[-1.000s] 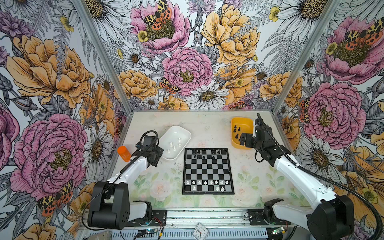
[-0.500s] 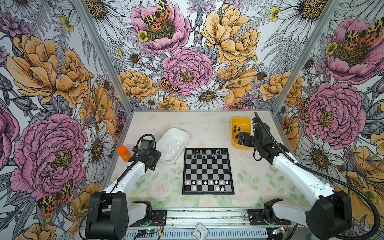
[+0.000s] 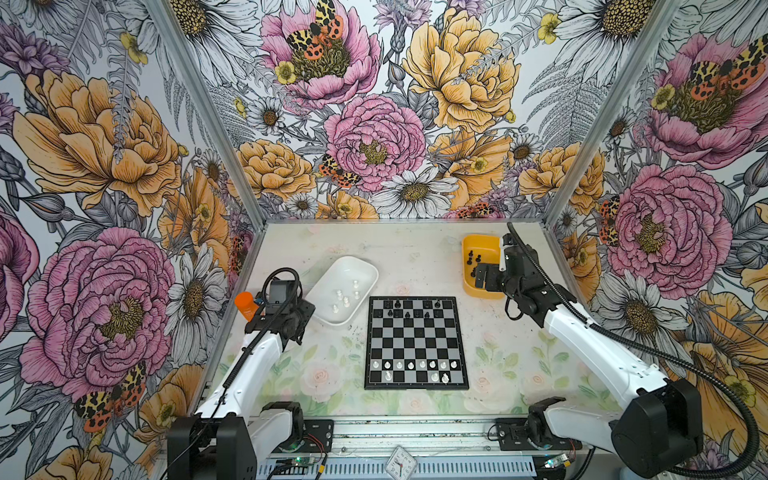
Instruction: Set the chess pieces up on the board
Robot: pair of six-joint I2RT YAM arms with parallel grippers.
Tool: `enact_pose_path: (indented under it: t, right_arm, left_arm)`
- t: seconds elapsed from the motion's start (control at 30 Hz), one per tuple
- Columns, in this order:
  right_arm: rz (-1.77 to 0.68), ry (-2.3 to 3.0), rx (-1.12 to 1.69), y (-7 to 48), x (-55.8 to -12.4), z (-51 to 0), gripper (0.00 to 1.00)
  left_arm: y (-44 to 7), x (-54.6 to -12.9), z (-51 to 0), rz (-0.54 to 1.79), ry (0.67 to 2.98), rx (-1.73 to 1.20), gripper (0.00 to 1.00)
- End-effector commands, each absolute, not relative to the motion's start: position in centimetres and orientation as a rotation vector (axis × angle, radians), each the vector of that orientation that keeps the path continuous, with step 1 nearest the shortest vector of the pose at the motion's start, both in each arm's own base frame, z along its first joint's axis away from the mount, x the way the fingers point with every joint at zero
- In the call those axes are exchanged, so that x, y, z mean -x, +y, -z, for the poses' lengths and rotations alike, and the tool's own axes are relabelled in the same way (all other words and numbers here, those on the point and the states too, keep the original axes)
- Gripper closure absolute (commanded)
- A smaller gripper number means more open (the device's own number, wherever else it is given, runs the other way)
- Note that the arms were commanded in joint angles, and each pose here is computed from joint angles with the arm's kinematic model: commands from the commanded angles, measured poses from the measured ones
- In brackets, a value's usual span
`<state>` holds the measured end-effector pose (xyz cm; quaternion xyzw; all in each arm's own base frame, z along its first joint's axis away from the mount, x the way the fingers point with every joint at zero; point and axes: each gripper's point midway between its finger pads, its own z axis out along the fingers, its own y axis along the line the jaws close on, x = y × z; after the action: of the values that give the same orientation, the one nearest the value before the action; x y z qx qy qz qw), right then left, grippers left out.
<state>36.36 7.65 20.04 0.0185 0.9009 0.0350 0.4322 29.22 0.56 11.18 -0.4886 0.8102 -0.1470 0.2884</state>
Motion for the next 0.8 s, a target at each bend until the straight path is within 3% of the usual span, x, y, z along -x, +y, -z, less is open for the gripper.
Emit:
enact_pose_path:
  t: [0.0,0.33,0.77]
  right_arm:
    - [-0.089,2.225,-0.041,8.0,-37.0,-21.4,0.0]
    - [-0.101,2.252,-0.068,8.8,-37.7,-21.0,0.0]
    - [-0.068,2.256,-0.089,9.2,-38.7,-21.0,0.0]
  left_arm:
    - [0.6,-30.4,-14.2,0.43,2.129,1.243,0.54]
    - [-2.3,-37.2,-19.1,0.488,2.177,1.042,0.52]
    - [-8.7,-45.0,-15.8,0.532,2.391,0.82,0.52]
